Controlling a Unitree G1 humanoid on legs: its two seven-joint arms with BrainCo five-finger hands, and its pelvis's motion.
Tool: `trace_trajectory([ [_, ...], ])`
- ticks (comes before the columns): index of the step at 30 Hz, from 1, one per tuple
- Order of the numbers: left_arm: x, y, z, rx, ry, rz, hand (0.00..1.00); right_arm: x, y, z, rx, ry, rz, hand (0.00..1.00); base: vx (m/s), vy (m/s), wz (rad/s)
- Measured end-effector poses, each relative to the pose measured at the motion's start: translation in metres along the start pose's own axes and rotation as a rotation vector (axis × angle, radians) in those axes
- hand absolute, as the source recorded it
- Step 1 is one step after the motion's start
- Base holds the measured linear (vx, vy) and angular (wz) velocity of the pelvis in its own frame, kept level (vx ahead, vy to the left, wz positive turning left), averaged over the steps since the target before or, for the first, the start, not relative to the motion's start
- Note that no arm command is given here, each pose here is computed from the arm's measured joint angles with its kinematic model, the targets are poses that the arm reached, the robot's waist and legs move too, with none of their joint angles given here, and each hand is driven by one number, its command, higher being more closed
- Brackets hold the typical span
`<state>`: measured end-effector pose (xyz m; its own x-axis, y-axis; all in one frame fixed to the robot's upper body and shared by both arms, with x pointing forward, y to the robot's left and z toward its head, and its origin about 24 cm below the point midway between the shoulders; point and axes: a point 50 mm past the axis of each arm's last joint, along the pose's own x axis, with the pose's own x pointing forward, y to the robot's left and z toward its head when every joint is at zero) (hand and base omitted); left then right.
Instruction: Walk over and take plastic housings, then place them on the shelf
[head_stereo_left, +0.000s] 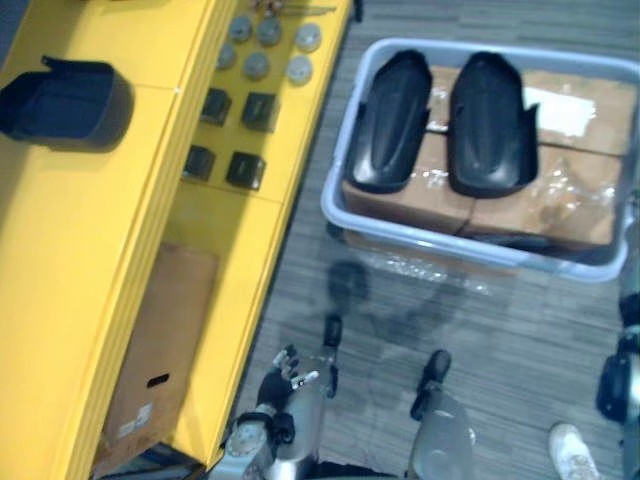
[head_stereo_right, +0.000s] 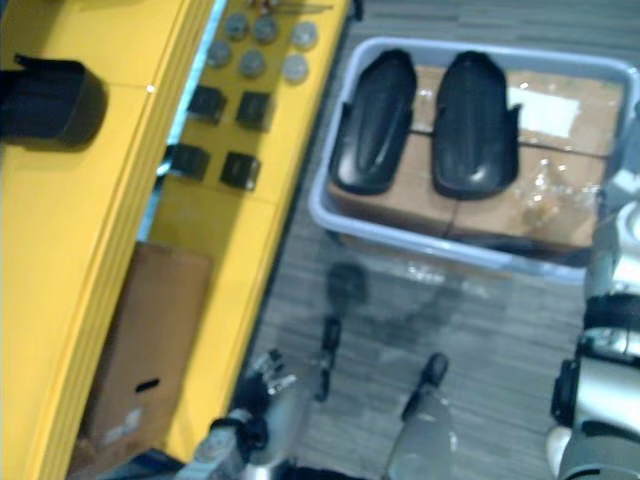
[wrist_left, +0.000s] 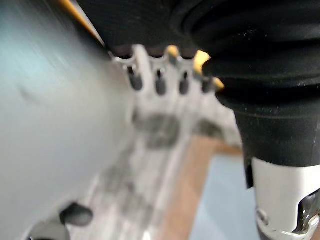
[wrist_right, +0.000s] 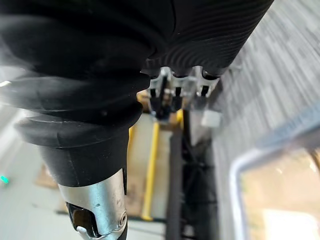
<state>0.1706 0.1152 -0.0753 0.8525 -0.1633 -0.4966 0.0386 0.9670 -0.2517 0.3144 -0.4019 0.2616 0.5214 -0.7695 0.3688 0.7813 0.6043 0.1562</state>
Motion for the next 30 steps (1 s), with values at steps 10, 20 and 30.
trace_trajectory([
  [10, 0.0, -0.004, -0.006, -0.027, 0.009, -0.017, 0.0, 0.016, -0.018, -0.004, -0.202, 0.175, -0.004, 0.0, -0.05, 0.015, 0.11],
  [20, 0.002, -0.011, -0.002, -0.006, -0.01, -0.054, 0.0, 0.02, -0.013, -0.001, -0.262, 0.226, 0.013, 0.0, 0.01, -0.003, 0.1],
  [30, 0.002, -0.013, 0.0, 0.007, -0.026, -0.071, 0.0, 0.02, -0.006, 0.002, -0.315, 0.235, 0.014, 0.0, 0.0, 0.004, 0.04],
])
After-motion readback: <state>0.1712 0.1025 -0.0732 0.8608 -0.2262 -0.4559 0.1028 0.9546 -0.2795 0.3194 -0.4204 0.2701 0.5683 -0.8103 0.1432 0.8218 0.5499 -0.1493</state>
